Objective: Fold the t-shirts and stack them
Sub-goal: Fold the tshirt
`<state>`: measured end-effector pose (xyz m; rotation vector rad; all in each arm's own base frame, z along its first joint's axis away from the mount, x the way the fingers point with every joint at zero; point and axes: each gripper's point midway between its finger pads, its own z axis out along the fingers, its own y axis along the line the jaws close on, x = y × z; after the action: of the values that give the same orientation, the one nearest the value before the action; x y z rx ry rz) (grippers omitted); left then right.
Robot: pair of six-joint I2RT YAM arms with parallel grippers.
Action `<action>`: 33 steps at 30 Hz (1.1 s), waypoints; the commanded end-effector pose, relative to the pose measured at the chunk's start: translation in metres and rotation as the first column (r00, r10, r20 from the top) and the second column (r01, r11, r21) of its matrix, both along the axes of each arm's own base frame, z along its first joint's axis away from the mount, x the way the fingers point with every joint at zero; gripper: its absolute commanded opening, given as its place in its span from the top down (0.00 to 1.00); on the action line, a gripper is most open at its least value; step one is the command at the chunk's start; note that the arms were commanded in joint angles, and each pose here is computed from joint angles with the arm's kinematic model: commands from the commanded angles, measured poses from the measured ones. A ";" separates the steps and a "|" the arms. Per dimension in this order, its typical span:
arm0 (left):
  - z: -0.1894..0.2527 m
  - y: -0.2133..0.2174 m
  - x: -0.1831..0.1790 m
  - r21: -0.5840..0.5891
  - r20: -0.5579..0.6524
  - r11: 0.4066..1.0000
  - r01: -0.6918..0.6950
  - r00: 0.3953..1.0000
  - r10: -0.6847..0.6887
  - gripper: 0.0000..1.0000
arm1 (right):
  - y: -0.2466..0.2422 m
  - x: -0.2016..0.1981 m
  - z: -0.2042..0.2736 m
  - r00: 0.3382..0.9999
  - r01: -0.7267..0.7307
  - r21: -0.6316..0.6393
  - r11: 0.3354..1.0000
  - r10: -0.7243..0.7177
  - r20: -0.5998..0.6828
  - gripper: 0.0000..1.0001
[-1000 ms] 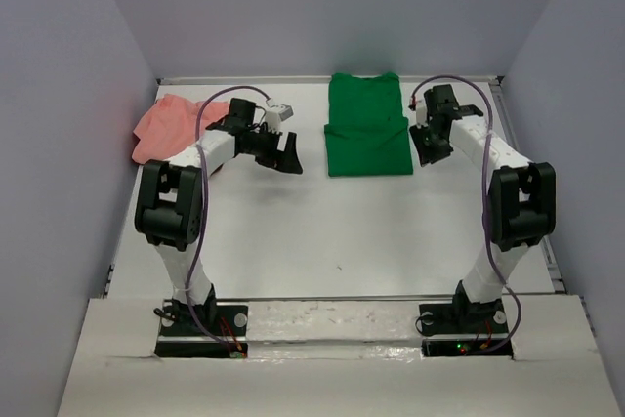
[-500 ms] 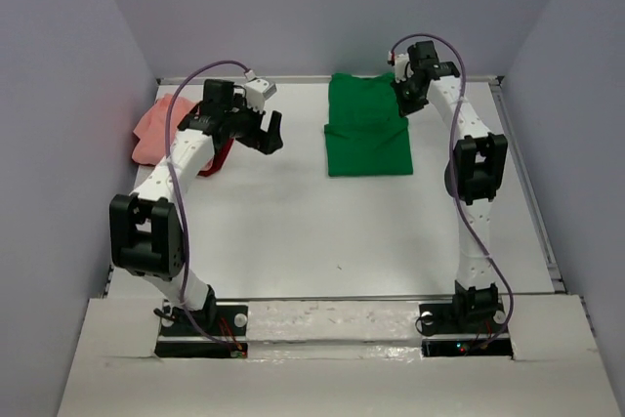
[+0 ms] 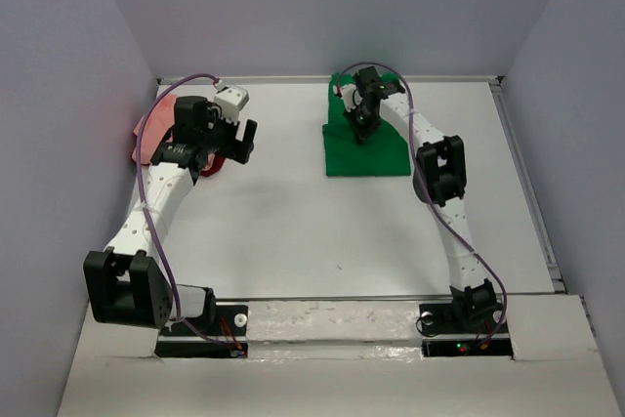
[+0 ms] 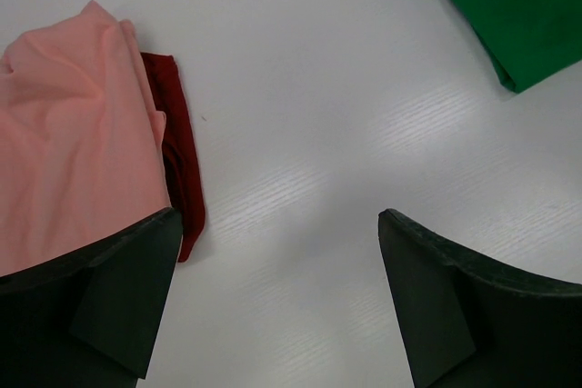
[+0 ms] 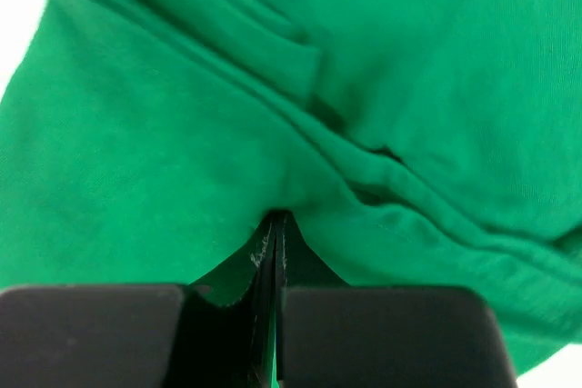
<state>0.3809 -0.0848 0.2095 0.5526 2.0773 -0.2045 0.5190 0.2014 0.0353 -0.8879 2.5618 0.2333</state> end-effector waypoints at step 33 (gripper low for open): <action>0.032 -0.008 -0.008 -0.056 0.117 0.996 0.064 0.992 -0.057 0.01 | 0.014 -0.111 -0.042 0.964 -0.198 -0.101 0.975 0.175 -0.199 1.00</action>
<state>0.3749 -0.0909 0.2207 0.5763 2.0208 -0.2545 0.4618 0.2231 0.0271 -1.0988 2.5121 0.2081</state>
